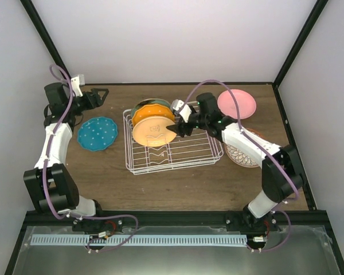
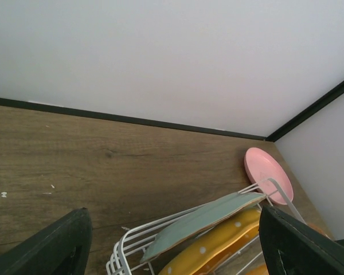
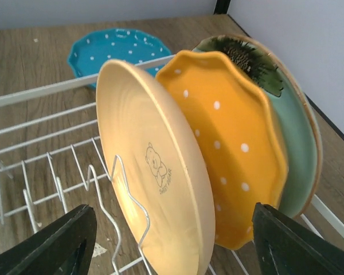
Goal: Unload the plates from the dish rack
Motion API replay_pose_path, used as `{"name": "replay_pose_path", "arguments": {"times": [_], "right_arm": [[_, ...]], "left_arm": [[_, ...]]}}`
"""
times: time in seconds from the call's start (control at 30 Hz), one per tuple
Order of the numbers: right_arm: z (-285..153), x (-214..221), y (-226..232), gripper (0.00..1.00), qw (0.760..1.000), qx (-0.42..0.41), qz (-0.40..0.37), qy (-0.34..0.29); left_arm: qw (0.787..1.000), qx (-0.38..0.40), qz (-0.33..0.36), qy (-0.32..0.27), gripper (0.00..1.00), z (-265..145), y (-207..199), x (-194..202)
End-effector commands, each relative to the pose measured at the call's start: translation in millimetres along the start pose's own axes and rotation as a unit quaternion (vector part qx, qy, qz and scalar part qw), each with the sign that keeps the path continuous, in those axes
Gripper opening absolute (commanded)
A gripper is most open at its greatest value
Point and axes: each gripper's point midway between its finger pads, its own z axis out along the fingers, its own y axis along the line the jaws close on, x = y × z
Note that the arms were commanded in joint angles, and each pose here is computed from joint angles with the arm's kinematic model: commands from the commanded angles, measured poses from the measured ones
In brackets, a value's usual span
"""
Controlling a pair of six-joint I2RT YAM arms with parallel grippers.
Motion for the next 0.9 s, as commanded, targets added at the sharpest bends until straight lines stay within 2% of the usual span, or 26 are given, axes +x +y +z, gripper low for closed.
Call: {"name": "replay_pose_path", "arguments": {"times": [0.0,0.37,0.57,0.87], "right_arm": [[10.1,-15.3,-2.5,0.75,0.998,0.005,-0.058,-0.001],[48.9,2.3,-7.4,0.67,0.990,0.055,-0.124,0.035],[52.0,3.5,-22.9,0.40,0.986,0.098,-0.131,0.042],[44.5,-9.1,-26.7,0.17,0.980,0.130,-0.148,0.034]], "left_arm": [[1.000,0.020,0.017,0.003,0.82,1.4,-9.2,-4.2],[1.000,0.018,0.019,0.008,0.81,3.7,-5.7,-0.2],[1.000,0.017,0.019,0.010,0.81,3.5,-4.3,1.9],[1.000,0.018,0.015,0.013,0.82,6.2,-1.6,4.2]]}}
